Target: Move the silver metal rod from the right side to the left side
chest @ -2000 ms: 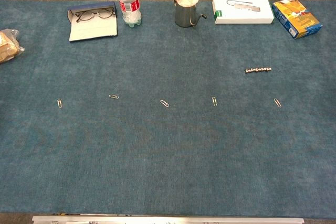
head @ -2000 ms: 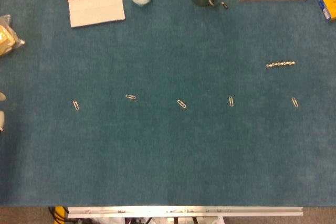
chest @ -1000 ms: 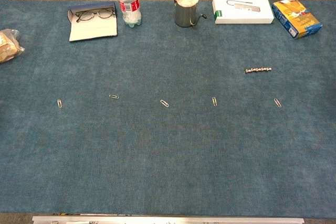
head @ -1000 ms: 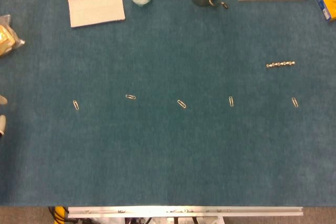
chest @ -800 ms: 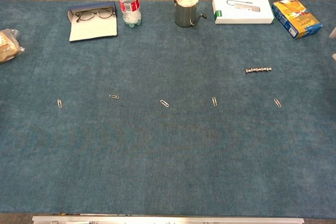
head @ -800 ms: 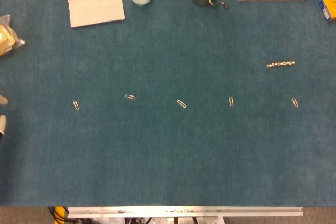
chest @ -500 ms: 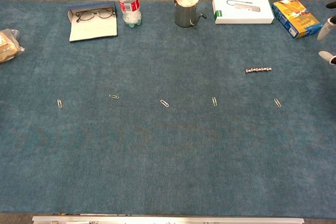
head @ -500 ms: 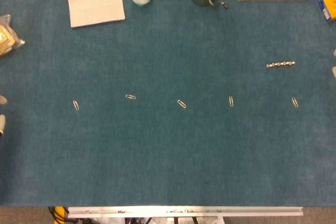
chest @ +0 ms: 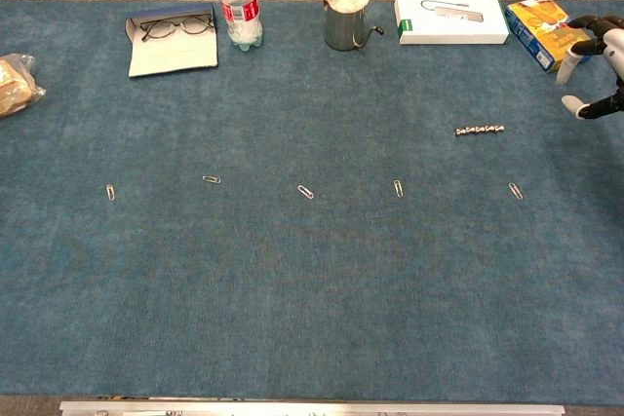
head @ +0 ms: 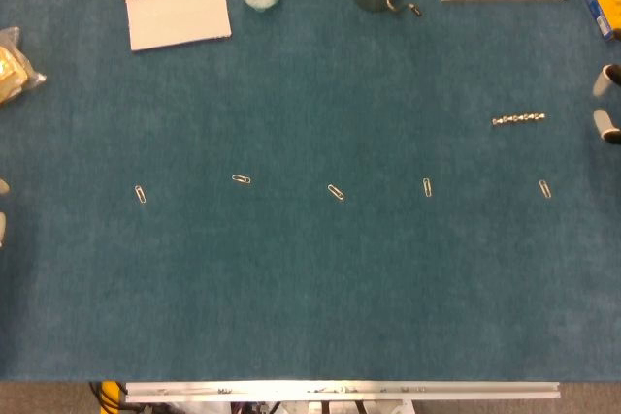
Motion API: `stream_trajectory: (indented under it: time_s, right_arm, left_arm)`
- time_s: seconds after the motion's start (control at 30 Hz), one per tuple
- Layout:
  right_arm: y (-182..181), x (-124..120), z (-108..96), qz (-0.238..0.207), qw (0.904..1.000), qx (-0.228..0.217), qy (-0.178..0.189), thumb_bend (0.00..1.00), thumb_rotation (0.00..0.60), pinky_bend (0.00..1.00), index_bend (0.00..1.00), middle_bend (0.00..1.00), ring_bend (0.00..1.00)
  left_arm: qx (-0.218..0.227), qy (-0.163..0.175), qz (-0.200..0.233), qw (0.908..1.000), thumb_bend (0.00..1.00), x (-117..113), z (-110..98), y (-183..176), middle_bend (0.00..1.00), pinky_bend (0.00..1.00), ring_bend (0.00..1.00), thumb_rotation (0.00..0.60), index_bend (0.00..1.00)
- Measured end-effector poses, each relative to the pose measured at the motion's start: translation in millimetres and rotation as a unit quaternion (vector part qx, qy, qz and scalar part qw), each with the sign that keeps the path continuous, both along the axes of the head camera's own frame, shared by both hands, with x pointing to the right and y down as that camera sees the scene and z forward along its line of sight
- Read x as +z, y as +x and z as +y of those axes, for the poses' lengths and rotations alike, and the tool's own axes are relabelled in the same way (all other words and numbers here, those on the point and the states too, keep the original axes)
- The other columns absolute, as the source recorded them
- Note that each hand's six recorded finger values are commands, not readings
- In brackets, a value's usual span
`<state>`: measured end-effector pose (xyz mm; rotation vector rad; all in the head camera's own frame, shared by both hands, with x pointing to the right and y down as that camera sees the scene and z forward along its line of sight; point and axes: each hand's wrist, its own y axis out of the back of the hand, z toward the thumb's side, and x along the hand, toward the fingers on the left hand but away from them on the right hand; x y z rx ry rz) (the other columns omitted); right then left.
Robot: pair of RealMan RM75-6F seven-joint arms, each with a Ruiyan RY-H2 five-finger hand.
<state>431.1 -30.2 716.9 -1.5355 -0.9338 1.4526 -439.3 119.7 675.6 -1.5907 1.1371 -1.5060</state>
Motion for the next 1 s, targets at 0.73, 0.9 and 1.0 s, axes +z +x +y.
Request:
stream_trajectory:
  time_s: [0.73, 0.9, 1.0]
  right_arm:
    - [-30, 47, -4, 0.023, 0.9991, -0.018, -0.030, 0.32, 0.600, 0.00, 0.49, 0.02, 0.00]
    - [-34, 53, -5, 0.028, 0.9989, -0.021, -0.031, 0.32, 0.600, 0.00, 0.49, 0.01, 0.00]
    - [-35, 56, -6, 0.031, 0.9987, -0.022, -0.034, 0.32, 0.600, 0.00, 0.49, 0.01, 0.00]
  left_arm:
    - [-0.016, -0.012, 0.015, 0.9997, 0.41, 13, 3, -17, 0.26, 0.13, 0.12, 0.600, 0.38]
    - [-0.020, -0.014, 0.018, 0.9995, 0.41, 14, 6, -21, 0.26, 0.13, 0.12, 0.600, 0.38]
    - [-0.022, -0.015, 0.019, 0.9995, 0.41, 15, 6, -22, 0.26, 0.13, 0.12, 0.600, 0.38]
